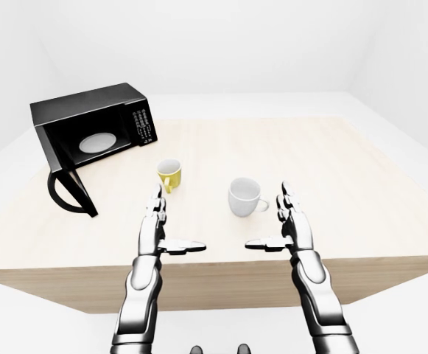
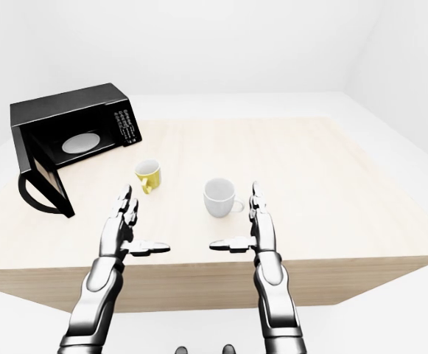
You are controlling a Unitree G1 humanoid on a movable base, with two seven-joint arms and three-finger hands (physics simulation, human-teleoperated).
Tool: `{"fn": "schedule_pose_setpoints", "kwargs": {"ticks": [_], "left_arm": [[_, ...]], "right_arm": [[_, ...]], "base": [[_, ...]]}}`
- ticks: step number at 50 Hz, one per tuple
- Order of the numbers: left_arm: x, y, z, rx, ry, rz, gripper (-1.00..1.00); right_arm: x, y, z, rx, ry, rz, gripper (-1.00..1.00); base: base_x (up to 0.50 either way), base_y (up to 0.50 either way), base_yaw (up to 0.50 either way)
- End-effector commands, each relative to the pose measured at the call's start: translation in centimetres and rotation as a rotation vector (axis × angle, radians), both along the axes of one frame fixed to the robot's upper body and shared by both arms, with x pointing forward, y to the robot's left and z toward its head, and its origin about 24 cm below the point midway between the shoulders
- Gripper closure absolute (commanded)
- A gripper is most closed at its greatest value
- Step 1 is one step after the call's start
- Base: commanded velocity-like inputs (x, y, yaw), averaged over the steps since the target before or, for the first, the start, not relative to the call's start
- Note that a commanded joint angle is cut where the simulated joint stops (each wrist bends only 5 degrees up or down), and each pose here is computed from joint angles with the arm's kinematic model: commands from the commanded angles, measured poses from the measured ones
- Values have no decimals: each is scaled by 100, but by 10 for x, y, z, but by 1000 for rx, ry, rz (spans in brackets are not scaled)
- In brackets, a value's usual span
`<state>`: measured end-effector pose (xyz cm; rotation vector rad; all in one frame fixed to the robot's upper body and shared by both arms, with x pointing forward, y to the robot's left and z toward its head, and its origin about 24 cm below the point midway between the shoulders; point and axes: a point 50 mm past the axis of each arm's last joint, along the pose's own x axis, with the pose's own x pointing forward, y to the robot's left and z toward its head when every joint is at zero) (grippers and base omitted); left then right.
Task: Close the microwave.
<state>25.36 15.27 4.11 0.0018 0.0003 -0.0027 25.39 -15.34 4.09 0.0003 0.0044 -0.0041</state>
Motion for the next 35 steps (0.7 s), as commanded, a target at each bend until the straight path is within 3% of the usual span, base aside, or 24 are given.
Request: {"fn": "schedule_pose_setpoints", "kwargs": {"ticks": [1, 18, 21, 24, 25, 26, 28, 33, 35], "left_arm": [[0, 6, 0, 3, 1, -5, -100], [-2, 5, 0, 6, -1, -9, -100], [-7, 5, 9, 6, -14, -12, -100], [-26, 10, 44, -5, -137, -2, -100], [-39, 15, 65, -11, -226, 15, -100], [-40, 15, 66, -11, -232, 16, -100], [-62, 23, 96, -9, -362, 47, -100], [-95, 36, 132, 1, -528, 99, -100], [-101, 37, 139, 3, -560, 99, -100]], "right_arm": [[0, -8, -1, 0, 9, -11, -100], [0, -6, -2, -20, 16, -14, -100], [-6, -2, 10, -56, -8, -12, -100], [-24, 3, 46, -96, -152, -24, -100], [-36, 4, 67, -116, -241, -36, -100], [-37, 4, 68, -118, -247, -37, -100], [-59, 7, 100, -157, -384, -58, -100], [-85, 10, 134, -173, -540, -65, -100], [-87, 10, 136, -170, -551, -63, -100]], "base": [[0, 0, 0], [0, 0, 0], [0, 0, 0], [0, 0, 0], [0, 0, 0], [0, 0, 0], [0, 0, 0], [0, 0, 0], [0, 0, 0]]}}
